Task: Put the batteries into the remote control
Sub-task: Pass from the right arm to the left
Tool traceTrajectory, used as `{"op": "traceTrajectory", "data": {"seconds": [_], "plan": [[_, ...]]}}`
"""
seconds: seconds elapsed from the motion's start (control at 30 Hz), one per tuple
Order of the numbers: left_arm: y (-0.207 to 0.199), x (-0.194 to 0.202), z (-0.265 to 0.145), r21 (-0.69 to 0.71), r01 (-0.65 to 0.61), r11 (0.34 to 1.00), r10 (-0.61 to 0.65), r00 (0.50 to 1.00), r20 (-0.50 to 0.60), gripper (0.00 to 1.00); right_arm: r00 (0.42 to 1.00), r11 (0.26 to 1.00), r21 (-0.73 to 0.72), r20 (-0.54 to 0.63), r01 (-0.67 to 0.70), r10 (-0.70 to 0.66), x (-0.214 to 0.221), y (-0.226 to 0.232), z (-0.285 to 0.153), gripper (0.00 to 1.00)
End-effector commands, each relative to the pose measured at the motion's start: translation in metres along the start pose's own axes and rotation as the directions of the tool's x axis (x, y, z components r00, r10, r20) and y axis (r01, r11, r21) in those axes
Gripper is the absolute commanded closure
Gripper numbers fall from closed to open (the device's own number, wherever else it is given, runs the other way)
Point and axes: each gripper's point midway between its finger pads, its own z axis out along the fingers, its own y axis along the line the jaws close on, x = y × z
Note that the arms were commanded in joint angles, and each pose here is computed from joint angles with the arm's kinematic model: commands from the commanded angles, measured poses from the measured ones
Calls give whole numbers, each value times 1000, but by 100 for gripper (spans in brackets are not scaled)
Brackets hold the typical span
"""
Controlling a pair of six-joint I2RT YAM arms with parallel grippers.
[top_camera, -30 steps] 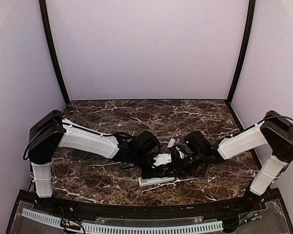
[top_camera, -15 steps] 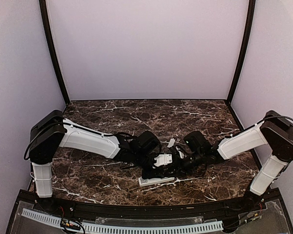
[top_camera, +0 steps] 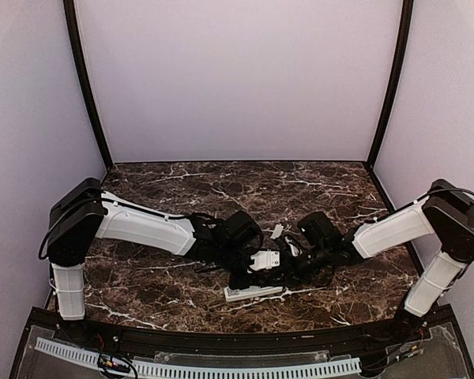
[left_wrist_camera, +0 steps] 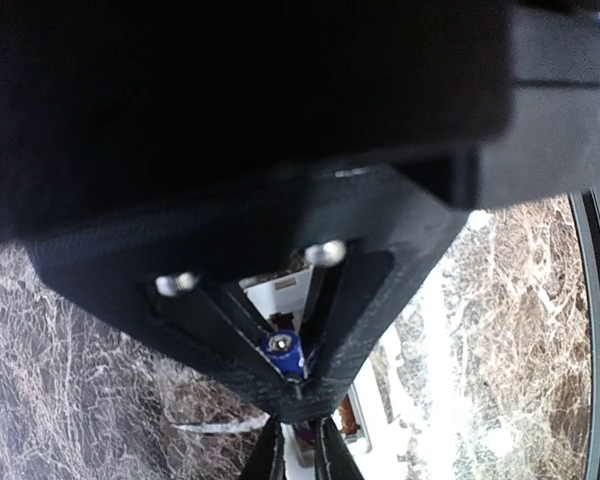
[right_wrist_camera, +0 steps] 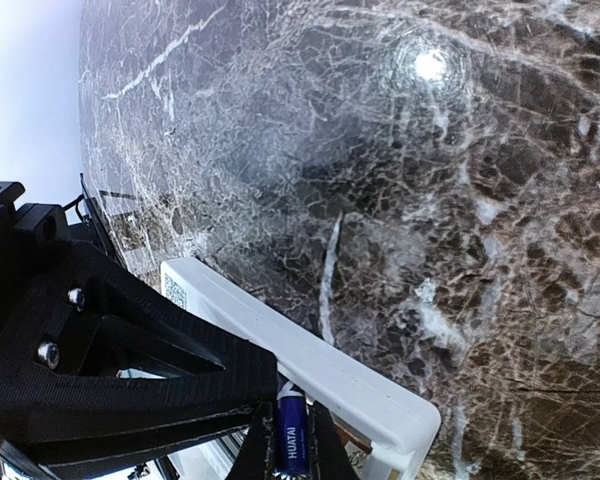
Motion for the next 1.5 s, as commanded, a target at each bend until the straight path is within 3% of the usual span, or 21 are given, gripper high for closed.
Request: {"op": "traceTrajectory", "data": {"seconds": [0.0,0.43,0.63,1.23,1.3,1.47], "plan": [[-38,81,25,101,50,994,-20,959,-282,90,1000,992,123,6,-27,26,7,-23,3,94],[-33,78,24,71,65,995,-43,959,-279,92,1000,992,122,-4,-25,26,9,-22,3,86],[-28,73,23,50,62,997,-47,963,-264,93,1000,990,141,-1,-4,5,6,-18,-3,74],[-28,74,22,48,58,997,-43,963,-265,94,1000,986,166,6,26,-27,0,-3,-21,71],[-28,73,21,48,57,997,-43,964,-262,94,1000,986,164,5,25,-26,0,-1,-22,73],[-27,67,19,43,55,998,-43,969,-244,94,1000,986,165,0,18,-19,1,-2,-21,91]]}}
